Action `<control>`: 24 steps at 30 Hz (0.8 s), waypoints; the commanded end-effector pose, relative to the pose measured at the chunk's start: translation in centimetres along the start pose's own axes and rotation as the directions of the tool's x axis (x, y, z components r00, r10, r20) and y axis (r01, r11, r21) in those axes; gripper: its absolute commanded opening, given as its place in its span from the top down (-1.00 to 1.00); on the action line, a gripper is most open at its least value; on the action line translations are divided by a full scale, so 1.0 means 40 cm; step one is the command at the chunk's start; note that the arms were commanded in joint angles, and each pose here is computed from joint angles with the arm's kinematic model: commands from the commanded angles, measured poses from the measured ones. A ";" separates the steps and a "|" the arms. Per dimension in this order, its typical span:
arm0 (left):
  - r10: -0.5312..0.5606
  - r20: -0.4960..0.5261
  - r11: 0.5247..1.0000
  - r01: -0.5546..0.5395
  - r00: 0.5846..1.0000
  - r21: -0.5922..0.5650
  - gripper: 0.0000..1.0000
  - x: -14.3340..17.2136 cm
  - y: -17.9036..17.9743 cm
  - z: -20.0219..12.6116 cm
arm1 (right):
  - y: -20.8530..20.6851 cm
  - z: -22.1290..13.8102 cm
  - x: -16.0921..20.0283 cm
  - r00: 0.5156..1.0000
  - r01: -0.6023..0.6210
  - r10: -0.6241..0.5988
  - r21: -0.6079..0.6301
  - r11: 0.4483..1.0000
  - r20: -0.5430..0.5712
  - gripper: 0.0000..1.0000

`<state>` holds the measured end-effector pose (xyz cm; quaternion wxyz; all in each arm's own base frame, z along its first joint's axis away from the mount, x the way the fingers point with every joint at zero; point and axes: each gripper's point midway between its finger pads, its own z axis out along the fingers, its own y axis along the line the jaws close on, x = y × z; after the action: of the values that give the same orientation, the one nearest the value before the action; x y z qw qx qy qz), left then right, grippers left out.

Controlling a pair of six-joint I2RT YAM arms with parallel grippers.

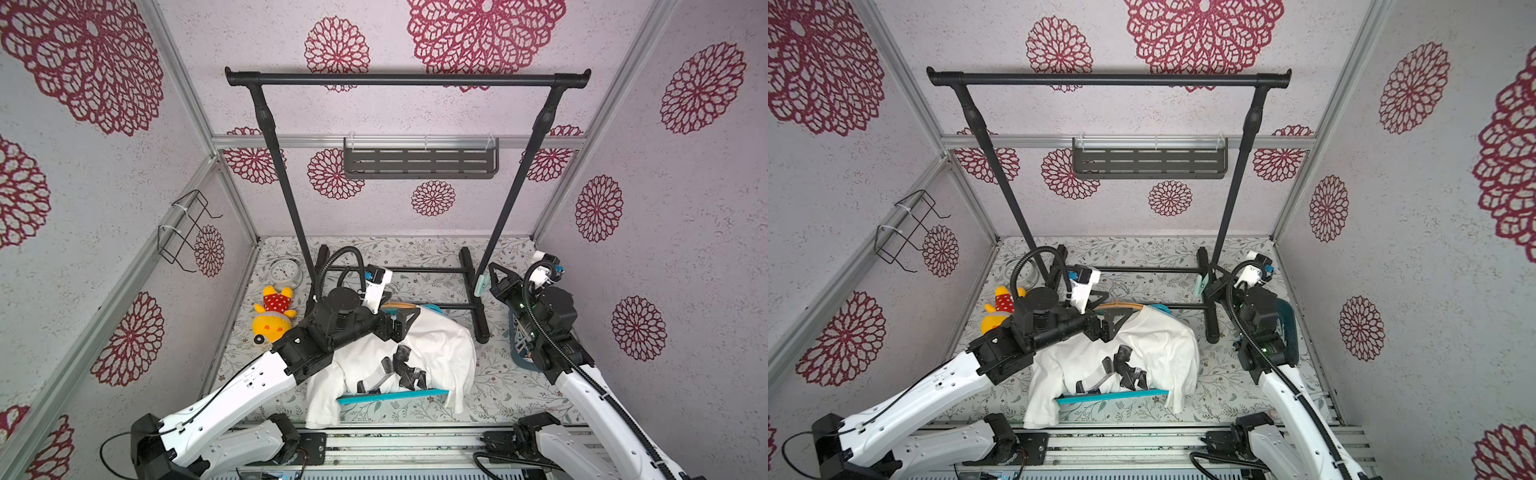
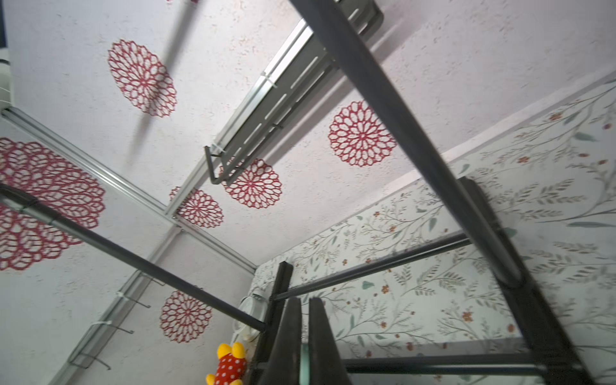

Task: Use clothespins to secure the t-shirt on both sides of the hanger
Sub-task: Pick up the clothespin from the storage box, then open the clothespin.

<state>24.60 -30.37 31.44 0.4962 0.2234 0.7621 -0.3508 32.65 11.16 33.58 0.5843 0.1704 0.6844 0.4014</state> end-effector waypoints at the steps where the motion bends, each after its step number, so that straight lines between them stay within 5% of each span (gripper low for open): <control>1: 0.100 0.108 0.993 -0.093 0.989 -0.069 -0.87 -0.050 -0.012 0.048 | 0.098 -0.010 -0.046 0.990 -0.093 0.104 -0.109 0.990 0.091 1.00; 15: 0.352 0.241 0.936 -0.339 0.904 -0.095 -0.51 -0.086 -0.147 0.137 | 0.240 -0.053 -0.025 0.985 -0.136 0.159 -0.271 0.953 0.063 1.00; 24: 0.327 0.255 0.945 -0.311 0.910 -0.103 -0.38 -0.104 -0.164 0.156 | 0.265 -0.072 -0.018 0.990 -0.111 0.130 -0.291 0.950 0.048 1.00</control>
<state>25.18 -39.09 34.19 0.6358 0.2908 0.6612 -0.2721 28.85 16.80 38.32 0.5747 0.1485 0.6251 0.5068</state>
